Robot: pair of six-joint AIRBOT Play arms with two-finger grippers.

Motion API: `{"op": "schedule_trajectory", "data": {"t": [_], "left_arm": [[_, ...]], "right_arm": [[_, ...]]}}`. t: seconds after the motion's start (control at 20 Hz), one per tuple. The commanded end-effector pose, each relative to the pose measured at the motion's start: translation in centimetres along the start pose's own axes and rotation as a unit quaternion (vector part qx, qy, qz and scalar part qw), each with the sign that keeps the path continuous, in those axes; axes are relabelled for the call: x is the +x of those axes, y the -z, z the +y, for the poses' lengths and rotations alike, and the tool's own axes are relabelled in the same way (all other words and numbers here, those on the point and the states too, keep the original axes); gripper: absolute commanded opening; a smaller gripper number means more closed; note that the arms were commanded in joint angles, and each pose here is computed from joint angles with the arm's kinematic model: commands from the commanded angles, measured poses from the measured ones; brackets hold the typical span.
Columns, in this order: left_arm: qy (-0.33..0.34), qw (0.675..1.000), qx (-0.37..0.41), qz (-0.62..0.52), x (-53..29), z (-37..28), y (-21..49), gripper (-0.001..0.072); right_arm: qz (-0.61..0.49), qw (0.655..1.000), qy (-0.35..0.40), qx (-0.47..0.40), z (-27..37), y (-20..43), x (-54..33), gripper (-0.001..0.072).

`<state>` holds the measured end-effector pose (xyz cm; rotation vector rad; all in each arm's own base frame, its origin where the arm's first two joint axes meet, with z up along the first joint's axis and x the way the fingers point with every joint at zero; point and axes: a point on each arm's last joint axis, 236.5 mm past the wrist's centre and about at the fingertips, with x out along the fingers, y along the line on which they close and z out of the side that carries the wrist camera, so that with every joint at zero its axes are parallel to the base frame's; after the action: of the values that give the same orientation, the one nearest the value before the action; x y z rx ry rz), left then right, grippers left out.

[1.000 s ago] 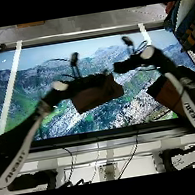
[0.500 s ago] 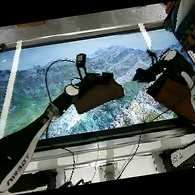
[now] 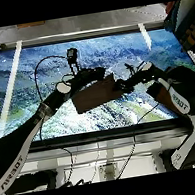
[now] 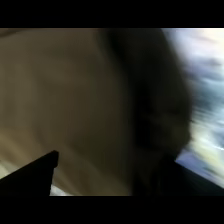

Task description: Fold the clothes and pants, and hang the long-sleeved shirts on hangers.

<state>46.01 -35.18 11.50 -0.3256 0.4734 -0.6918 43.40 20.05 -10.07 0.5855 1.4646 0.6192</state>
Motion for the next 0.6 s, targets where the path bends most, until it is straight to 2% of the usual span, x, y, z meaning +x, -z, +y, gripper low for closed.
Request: {"op": "schedule_trajectory", "data": {"t": [0.0,0.05,0.1,0.15,0.2,0.25,0.45,0.5,0.55], "left_arm": [[0.007,1.0,0.0,0.006,-0.1,-0.1,0.1,0.072],[0.007,1.0,0.0,0.006,-0.2,0.0,0.1,0.072],[0.007,1.0,-0.001,0.006,-0.2,0.1,0.0,0.072],[0.005,1.0,0.01,0.009,-0.3,0.3,0.0,0.072],[0.002,0.999,0.038,0.015,-0.5,0.7,0.1,0.072],[0.001,0.997,0.072,0.025,-0.8,1.0,0.2,0.072],[-0.019,0.975,0.212,0.071,-4.4,3.9,-0.8,0.0702],[-0.035,0.966,0.245,0.075,-5.9,5.1,-1.8,0.0632],[-0.054,0.956,0.276,0.08,-7.4,6.4,-2.8,0.0466]], "right_arm": [[0.006,0.999,-0.002,-0.045,2.5,0.7,3.2,0.0683],[0.003,0.998,-0.001,-0.064,3.1,0.7,3.8,0.0604],[-0.006,0.997,0.003,-0.078,3.5,0.4,4.4,0.0481],[-0.02,0.996,0.008,-0.082,3.8,-0.1,4.8,0.0336],[-0.034,0.996,0.009,-0.084,4.2,-0.7,5.0,0.0123],[-0.048,0.995,0.007,-0.084,4.7,-1.2,5.0,0.0016],[-0.105,0.99,0.0,-0.093,6.6,-3.8,1.3,0.0012],[-0.124,0.987,-0.002,-0.099,7.2,-4.6,-0.7,0.0012],[-0.146,0.984,-0.004,-0.104,7.7,-5.5,-3.0,0.0012]]}}
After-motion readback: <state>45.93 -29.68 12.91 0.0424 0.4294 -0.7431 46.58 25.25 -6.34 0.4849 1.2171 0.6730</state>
